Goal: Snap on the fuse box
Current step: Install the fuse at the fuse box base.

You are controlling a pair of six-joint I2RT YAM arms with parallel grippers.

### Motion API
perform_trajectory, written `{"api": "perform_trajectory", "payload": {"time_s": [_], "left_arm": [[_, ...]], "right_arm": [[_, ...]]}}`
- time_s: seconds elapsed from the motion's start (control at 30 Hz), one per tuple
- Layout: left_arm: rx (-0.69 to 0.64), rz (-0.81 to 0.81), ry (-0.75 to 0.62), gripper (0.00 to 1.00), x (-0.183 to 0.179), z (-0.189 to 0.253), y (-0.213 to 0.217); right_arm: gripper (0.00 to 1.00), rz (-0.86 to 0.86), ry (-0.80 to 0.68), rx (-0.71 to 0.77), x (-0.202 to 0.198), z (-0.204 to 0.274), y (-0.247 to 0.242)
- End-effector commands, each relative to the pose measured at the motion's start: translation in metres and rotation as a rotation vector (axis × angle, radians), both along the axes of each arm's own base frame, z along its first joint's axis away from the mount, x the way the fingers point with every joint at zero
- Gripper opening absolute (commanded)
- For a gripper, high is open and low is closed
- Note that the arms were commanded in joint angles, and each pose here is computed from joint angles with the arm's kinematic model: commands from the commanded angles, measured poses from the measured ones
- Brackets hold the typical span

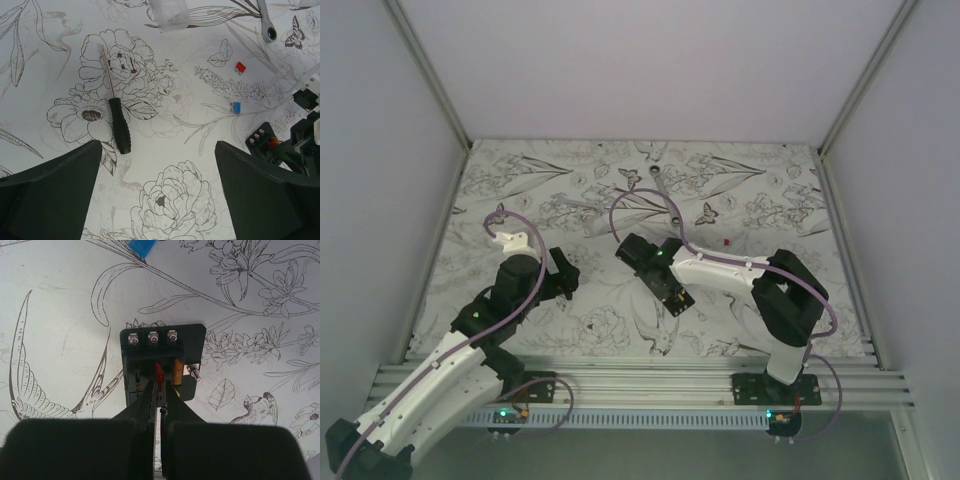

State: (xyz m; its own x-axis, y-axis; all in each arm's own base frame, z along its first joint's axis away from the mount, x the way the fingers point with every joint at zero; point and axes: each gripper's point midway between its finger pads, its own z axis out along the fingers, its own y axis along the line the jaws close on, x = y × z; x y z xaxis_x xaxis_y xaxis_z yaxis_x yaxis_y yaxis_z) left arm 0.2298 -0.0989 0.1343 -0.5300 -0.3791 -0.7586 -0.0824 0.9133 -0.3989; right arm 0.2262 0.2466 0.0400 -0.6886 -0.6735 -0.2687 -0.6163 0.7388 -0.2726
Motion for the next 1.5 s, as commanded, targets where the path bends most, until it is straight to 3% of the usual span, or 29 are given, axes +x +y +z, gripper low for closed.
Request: {"api": "perform_trajectory", "payload": {"time_s": [0.0, 1.47], "left_arm": [[0.009, 0.012, 0.015, 1.0, -0.002, -0.005, 0.004], [0.008, 0.014, 0.015, 1.0, -0.002, -0.005, 0.004]], "right_arm": [[0.0, -0.01, 0.018, -0.028, -0.002, -0.01, -0.003], [0.0, -0.032, -0.033, 0.033, 0.0, 0.017, -0.001]]}}
